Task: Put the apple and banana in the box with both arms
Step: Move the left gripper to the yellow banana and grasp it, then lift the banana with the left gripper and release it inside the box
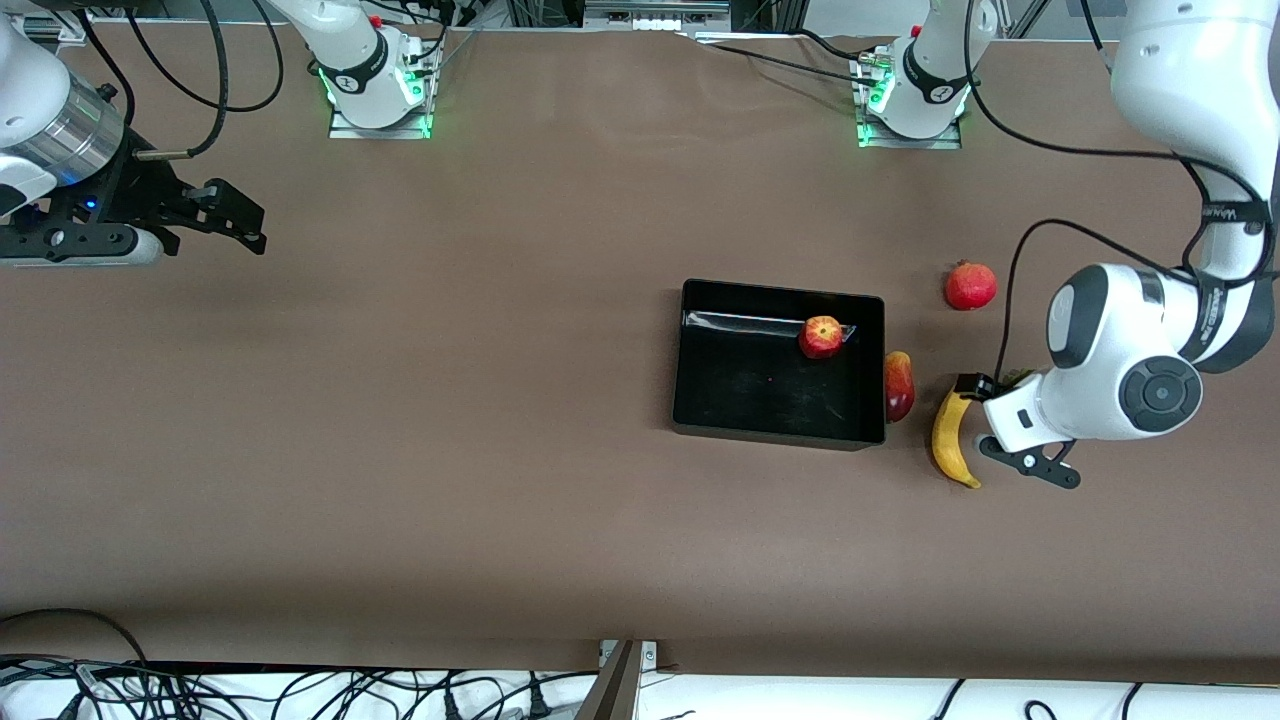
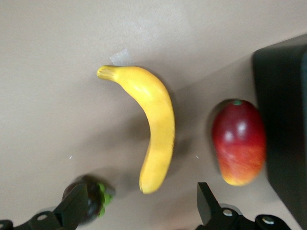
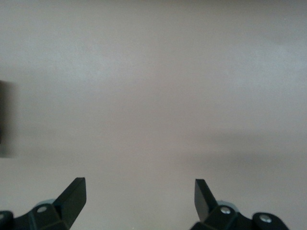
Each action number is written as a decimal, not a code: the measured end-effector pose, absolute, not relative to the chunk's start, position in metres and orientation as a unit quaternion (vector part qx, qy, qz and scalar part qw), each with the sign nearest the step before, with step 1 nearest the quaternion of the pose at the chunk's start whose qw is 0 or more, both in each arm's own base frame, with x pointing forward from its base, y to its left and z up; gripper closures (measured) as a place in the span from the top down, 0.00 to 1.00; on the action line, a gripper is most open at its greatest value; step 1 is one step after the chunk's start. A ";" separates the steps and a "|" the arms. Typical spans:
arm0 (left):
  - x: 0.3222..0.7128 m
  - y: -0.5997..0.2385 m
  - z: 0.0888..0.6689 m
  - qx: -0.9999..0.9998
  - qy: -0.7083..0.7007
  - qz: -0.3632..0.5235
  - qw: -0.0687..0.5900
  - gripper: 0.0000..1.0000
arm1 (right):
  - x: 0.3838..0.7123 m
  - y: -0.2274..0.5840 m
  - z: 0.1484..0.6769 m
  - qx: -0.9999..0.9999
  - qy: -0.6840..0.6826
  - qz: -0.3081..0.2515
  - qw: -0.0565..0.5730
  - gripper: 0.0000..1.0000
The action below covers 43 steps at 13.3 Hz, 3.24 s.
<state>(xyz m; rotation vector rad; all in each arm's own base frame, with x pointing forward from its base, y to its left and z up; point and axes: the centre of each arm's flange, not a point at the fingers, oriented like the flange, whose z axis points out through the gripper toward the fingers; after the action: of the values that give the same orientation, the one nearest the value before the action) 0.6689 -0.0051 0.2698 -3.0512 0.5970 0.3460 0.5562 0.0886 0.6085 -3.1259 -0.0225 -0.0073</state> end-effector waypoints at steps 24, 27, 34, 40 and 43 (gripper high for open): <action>0.638 -0.213 0.369 -0.977 0.180 0.113 -0.031 0.34 | 0.556 0.089 0.609 -1.000 -0.007 -0.003 0.008 1.00; 0.596 -0.314 0.333 -0.982 0.145 0.120 -0.023 0.34 | 0.556 0.089 0.609 -1.000 -0.007 -0.003 0.008 1.00; 0.561 -0.348 0.222 -0.986 0.116 0.110 -0.038 0.35 | 0.556 0.089 0.609 -1.000 -0.007 -0.003 0.008 1.00; 0.596 -0.317 0.274 -0.992 0.066 0.098 -0.034 0.91 | 0.556 0.089 0.609 -1.000 -0.007 -0.003 0.008 1.00; 0.636 -0.245 0.399 -0.995 0.024 0.095 -0.018 1.00 | 0.556 0.089 0.609 -1.000 -0.007 -0.003 0.008 1.00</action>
<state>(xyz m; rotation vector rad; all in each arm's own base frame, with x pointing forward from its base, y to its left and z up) 0.6363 -0.2455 0.3987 -3.1613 0.0747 0.3026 0.5564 0.0887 0.6086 -3.1257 -0.0227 -0.0085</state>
